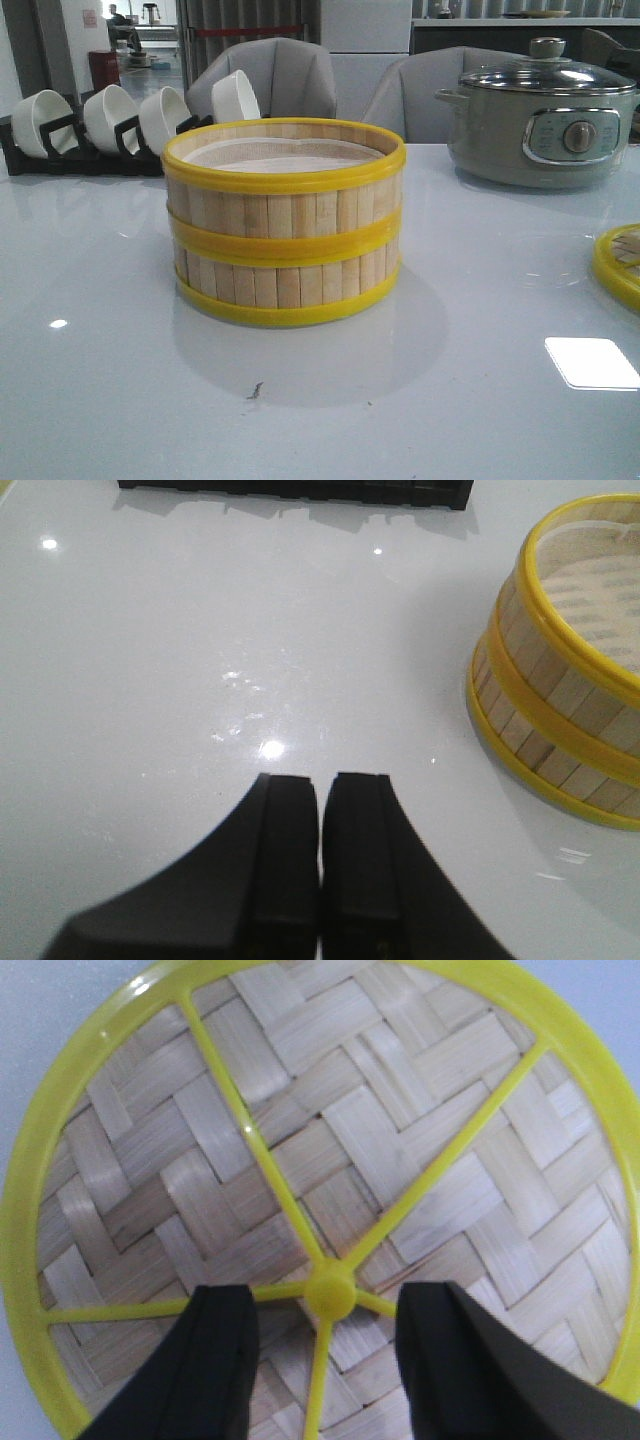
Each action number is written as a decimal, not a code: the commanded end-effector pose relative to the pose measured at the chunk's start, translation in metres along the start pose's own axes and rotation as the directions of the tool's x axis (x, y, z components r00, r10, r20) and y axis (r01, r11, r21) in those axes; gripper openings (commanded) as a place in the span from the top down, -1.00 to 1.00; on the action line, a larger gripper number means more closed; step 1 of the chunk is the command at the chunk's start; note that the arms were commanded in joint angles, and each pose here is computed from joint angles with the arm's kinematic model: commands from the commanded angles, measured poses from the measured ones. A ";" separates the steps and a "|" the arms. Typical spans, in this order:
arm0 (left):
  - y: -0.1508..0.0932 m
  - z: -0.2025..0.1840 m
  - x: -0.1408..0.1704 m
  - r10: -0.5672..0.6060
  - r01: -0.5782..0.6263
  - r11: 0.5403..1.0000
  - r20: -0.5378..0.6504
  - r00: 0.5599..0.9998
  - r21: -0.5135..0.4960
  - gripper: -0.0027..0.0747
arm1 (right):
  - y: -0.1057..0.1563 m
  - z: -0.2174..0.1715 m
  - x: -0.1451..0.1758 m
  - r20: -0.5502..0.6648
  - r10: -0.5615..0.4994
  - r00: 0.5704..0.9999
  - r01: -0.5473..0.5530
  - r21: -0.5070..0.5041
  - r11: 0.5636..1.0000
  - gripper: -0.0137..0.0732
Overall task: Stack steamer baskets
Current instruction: 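Lower the right gripper and grasp the lid's center knob, then lift the lid with the right gripper and carry it over the stack, then lower the lid onto the top basket and open the right gripper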
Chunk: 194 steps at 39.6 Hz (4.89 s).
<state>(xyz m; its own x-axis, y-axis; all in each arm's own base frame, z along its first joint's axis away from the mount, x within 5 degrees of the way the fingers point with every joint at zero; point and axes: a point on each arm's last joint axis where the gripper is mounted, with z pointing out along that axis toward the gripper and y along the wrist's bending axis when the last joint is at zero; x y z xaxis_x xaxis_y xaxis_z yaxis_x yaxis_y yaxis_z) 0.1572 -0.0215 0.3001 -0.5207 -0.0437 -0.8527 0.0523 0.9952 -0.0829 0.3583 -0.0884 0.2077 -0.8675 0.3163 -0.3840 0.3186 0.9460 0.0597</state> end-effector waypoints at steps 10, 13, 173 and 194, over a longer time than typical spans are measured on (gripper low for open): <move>-0.002 -0.006 -0.015 -0.009 0.006 1.000 0.111 0.994 0.023 0.65 | -0.001 -0.022 -0.015 0.118 -0.019 0.993 0.019 0.001 1.000 -0.31; -0.002 -0.006 -0.015 -0.009 0.006 1.000 0.111 0.994 0.023 0.65 | -0.001 -0.019 -0.015 0.106 -0.019 0.994 0.019 0.002 1.000 -0.31; -0.002 -0.006 -0.015 -0.009 0.006 1.000 0.111 0.994 0.023 0.65 | 0.340 -0.156 0.010 0.429 -0.536 0.727 0.677 -0.322 0.662 0.57; -0.002 -0.006 -0.015 -0.009 0.006 1.000 0.111 0.994 0.023 0.65 | 0.343 -0.149 0.012 0.409 -0.549 0.729 0.678 -0.322 0.661 0.57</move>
<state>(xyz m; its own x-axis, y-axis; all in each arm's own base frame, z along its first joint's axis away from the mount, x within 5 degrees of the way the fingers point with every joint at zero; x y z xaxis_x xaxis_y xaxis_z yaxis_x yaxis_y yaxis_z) 0.1572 -0.0215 0.3001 -0.5207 -0.0437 -0.8527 0.0523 0.9952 -0.0829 0.4086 0.2546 0.3175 -0.7399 -0.3548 -0.5716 -0.4807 0.8732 0.0803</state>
